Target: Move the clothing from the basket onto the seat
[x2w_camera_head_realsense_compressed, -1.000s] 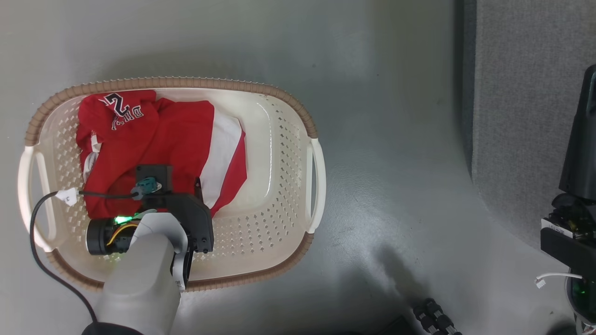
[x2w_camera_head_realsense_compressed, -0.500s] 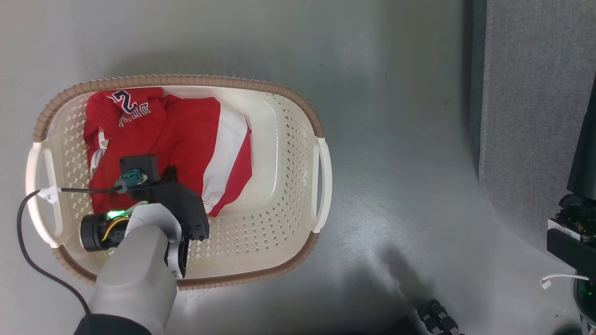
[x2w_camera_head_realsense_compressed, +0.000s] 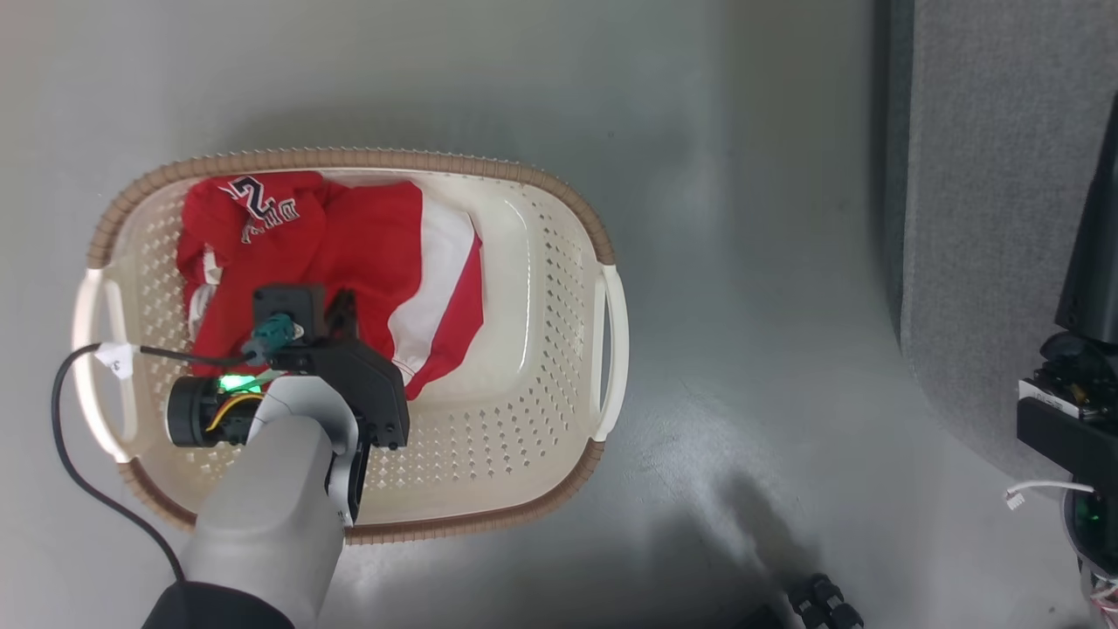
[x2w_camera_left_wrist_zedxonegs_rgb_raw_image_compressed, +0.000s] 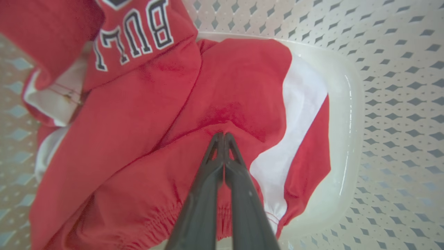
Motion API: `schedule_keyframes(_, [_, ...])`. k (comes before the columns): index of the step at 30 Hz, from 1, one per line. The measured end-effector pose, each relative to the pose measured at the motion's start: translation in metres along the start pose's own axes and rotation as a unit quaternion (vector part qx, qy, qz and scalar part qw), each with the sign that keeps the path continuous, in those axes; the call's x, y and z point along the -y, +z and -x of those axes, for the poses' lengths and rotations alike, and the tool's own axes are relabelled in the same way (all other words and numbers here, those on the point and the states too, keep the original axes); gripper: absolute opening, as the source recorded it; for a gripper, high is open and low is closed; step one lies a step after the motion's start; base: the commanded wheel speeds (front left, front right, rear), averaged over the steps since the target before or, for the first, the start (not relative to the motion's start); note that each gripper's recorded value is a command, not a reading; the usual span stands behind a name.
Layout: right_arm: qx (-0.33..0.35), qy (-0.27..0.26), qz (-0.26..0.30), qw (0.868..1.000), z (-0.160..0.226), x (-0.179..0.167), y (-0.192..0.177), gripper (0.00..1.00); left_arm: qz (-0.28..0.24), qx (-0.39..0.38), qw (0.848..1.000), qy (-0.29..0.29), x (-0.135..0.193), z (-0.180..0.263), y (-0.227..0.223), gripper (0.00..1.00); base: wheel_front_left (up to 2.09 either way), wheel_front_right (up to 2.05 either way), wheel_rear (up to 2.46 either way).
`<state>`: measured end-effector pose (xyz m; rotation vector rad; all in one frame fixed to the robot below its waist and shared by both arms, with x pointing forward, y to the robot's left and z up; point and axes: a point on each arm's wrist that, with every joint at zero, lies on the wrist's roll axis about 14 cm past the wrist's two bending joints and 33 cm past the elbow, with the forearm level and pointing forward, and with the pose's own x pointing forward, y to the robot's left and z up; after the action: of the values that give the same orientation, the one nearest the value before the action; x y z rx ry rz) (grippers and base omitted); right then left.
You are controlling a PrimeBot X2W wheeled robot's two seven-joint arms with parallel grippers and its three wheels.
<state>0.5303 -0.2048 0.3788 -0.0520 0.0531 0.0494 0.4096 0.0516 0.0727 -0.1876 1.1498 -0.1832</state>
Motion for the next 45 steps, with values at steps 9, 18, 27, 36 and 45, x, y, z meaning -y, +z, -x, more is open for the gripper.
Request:
schedule_keyframes(9, [0.013,0.011,-0.010,1.000,-0.003,-0.004,0.015,1.00,-0.022,0.046,0.998,-0.027,0.014,0.028,0.023,0.00,0.00,0.00,0.00])
schedule_keyframes(18, [0.024,0.015,-0.017,0.999,-0.001,-0.006,0.037,1.00,-0.021,0.098,0.994,-0.042,0.026,0.067,0.048,0.00,0.00,0.00,0.00])
schedule_keyframes(27, [0.042,0.025,-0.024,0.999,0.006,-0.012,0.066,1.00,-0.008,0.142,0.989,-0.033,0.025,0.109,0.069,0.00,0.00,0.00,0.00])
schedule_keyframes(36, [0.048,0.026,-0.040,0.998,0.024,-0.017,0.086,1.00,-0.003,0.208,0.978,-0.030,0.026,0.155,0.103,0.00,0.00,0.00,0.00])
schedule_keyframes(45, [0.043,0.027,-0.052,0.997,0.054,-0.023,0.097,1.00,-0.014,0.288,0.957,-0.031,0.025,0.208,0.134,0.00,0.00,0.00,0.00])
